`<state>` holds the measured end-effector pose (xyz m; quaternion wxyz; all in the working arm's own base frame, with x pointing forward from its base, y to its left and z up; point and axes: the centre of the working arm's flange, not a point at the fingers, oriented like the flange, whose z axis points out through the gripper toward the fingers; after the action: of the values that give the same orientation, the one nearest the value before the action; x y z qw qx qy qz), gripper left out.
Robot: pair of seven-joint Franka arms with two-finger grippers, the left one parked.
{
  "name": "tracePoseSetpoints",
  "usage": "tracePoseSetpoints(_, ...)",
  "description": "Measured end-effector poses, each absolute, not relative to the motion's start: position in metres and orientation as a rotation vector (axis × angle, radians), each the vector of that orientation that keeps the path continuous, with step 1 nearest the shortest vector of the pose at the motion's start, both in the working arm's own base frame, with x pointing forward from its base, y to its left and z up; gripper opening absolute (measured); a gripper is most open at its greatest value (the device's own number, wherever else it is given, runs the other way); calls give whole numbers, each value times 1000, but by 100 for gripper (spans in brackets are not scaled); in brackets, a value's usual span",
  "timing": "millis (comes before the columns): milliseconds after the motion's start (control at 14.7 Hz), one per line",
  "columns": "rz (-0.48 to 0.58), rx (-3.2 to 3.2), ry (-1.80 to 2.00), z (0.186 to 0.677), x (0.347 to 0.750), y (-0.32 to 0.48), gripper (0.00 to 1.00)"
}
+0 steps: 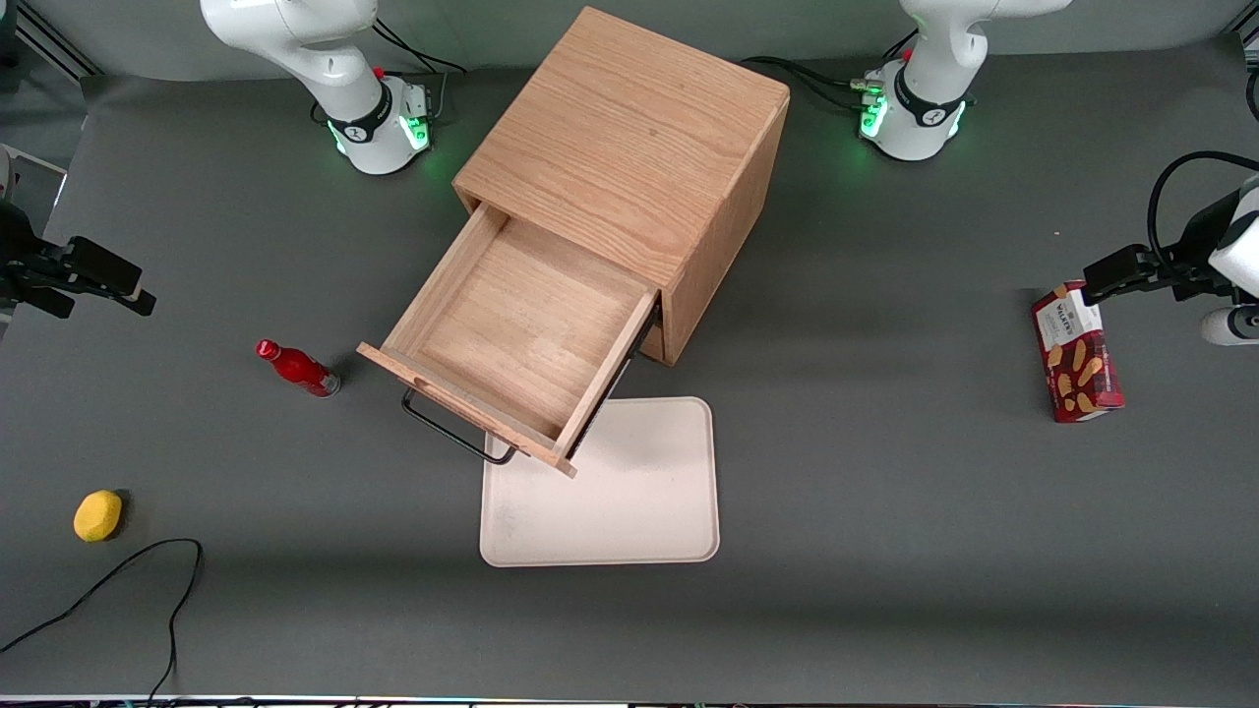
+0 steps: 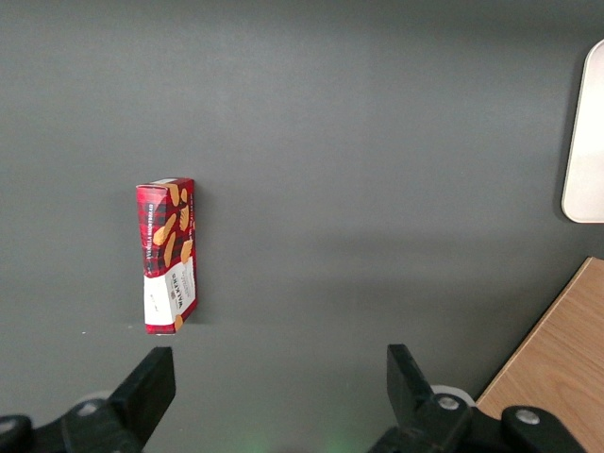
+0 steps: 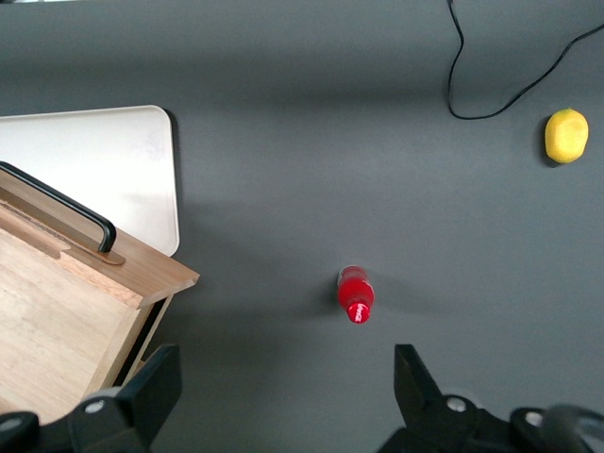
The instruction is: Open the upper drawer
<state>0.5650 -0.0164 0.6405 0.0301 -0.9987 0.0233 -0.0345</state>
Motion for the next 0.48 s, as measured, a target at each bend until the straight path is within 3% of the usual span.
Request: tracePoseSetpoints(477,-111,-3120,71,638,566,-24,100)
